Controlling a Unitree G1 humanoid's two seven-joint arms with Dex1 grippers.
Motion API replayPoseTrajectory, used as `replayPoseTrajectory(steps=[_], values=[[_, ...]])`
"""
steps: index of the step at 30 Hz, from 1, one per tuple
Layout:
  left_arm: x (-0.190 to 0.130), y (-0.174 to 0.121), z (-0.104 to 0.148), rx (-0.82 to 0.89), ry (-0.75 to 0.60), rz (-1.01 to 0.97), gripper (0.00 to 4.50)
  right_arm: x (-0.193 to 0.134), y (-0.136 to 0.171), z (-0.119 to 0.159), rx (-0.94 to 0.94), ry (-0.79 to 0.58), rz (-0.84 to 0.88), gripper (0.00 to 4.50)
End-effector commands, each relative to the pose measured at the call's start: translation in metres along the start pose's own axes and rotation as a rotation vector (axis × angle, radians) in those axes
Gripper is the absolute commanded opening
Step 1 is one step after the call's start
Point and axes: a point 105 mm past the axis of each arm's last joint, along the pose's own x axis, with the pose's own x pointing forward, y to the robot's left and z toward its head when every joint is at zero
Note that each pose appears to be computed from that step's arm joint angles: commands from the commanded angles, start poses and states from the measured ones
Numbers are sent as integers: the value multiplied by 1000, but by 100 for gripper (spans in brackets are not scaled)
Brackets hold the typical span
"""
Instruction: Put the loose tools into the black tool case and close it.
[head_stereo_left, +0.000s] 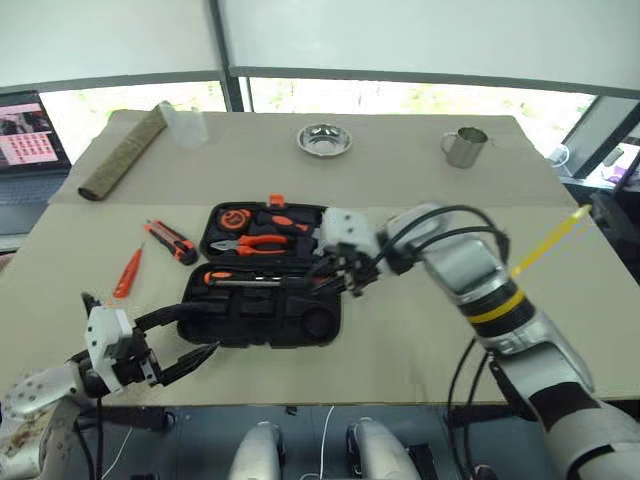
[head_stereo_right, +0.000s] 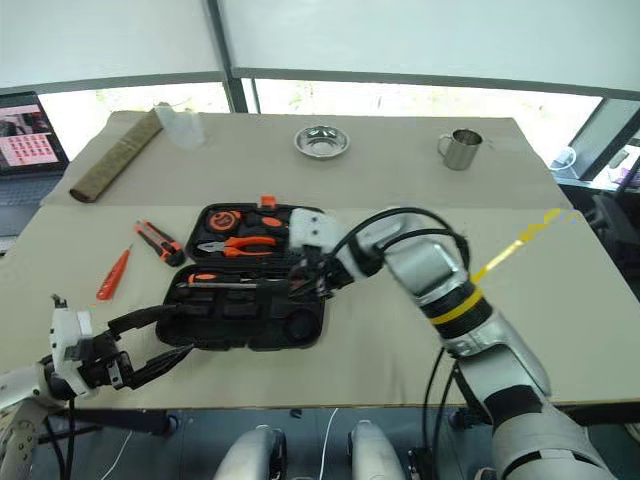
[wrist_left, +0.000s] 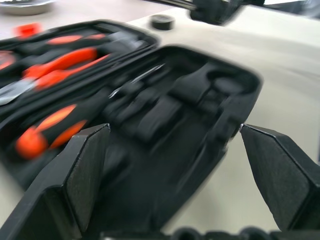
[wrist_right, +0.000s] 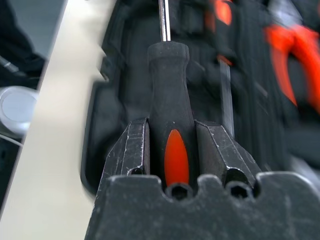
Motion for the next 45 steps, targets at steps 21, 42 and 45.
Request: replayPoseTrajectory(steps=[21, 42, 45], values=[[-5, -11, 12, 55, -34, 58, 450, 20, -13, -34, 24, 175, -49, 100], [-4, -5, 8, 56, -26, 86, 450, 1, -33, 20, 31, -169, -46, 211], [-3, -4, 9, 58, -26, 84, 450, 17, -31, 9, 32, -163, -63, 109]])
